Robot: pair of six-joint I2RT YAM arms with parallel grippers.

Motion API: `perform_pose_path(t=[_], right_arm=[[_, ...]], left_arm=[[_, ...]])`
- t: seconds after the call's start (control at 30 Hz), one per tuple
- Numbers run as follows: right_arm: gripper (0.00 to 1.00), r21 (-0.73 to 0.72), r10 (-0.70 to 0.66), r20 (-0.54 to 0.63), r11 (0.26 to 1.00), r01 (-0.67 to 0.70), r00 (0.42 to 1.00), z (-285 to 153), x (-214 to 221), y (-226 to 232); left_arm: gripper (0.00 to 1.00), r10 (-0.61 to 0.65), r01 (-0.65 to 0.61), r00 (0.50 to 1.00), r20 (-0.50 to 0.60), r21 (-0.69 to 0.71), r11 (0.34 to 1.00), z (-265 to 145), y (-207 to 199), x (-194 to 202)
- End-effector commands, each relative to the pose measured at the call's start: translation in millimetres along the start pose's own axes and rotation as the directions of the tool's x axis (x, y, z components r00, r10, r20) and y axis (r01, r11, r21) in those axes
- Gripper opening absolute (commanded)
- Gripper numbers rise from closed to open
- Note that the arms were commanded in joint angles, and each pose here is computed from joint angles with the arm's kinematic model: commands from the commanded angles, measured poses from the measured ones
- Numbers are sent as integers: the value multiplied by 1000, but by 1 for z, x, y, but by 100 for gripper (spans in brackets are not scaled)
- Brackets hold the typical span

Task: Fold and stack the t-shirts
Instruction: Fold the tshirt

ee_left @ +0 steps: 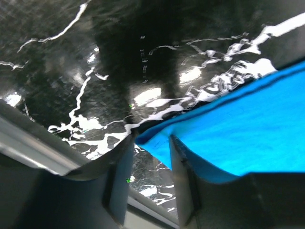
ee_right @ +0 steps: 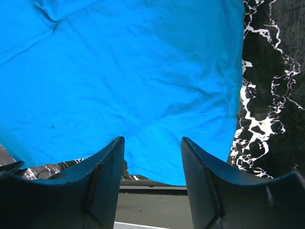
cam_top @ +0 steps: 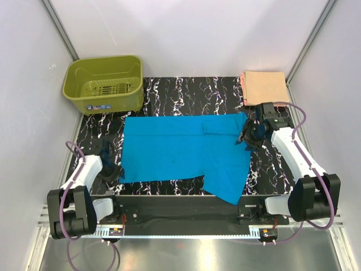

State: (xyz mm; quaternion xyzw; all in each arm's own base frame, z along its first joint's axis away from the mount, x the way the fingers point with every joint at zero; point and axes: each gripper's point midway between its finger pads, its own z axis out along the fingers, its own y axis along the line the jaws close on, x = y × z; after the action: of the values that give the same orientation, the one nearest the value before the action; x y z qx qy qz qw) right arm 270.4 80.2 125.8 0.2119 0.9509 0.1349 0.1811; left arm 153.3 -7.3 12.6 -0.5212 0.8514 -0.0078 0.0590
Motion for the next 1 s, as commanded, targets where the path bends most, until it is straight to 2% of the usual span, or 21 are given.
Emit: perform_pose_path(t=[0.0,0.07,0.1,0.17,0.37,0.4,0.53,0.63,0.7,0.83,0.97], right_arm=[[58,-40,14,-2,999,-14,1000,-10,3,9],[58,-35,10,-4,999,-10,1000,-11,1,10],[58,-28,8,-14,1000,-9,1000,-10,2,9],[58,-29,6,-26,1000,-7,1000,-10,3,9],[55,1,4,-204,1000,-4,979,4,42,4],[50,3,9,-228,1000,-9,974,5,49,3],[42,61,95,-378,995,-78,921,14,95,-13],[38,136,163,-379,983,-120,911,13,113,-32],[39,175,210,-360,972,-156,909,10,121,-41],[42,247,279,-399,950,-191,873,19,150,-58],[46,295,312,-304,929,-222,900,29,143,-71]], left_arm=[[35,-49,49,999,-7,-5,999,11,0,-1],[21,-67,67,998,-9,-17,998,13,2,-4],[10,-80,80,997,-9,-27,996,13,4,-6],[0,-95,95,995,-6,-24,995,12,5,-11],[0,-124,127,989,85,-33,991,-4,12,-32],[0,-122,126,989,82,-40,991,-4,12,-33],[0,-128,130,989,72,-20,991,-4,7,-34],[0,-130,131,989,65,-9,991,-4,3,-34],[0,-127,128,990,65,-12,992,-5,3,-34],[0,-127,128,990,67,-4,992,-3,0,-36],[0,-128,128,989,68,5,992,-3,-3,-38]])
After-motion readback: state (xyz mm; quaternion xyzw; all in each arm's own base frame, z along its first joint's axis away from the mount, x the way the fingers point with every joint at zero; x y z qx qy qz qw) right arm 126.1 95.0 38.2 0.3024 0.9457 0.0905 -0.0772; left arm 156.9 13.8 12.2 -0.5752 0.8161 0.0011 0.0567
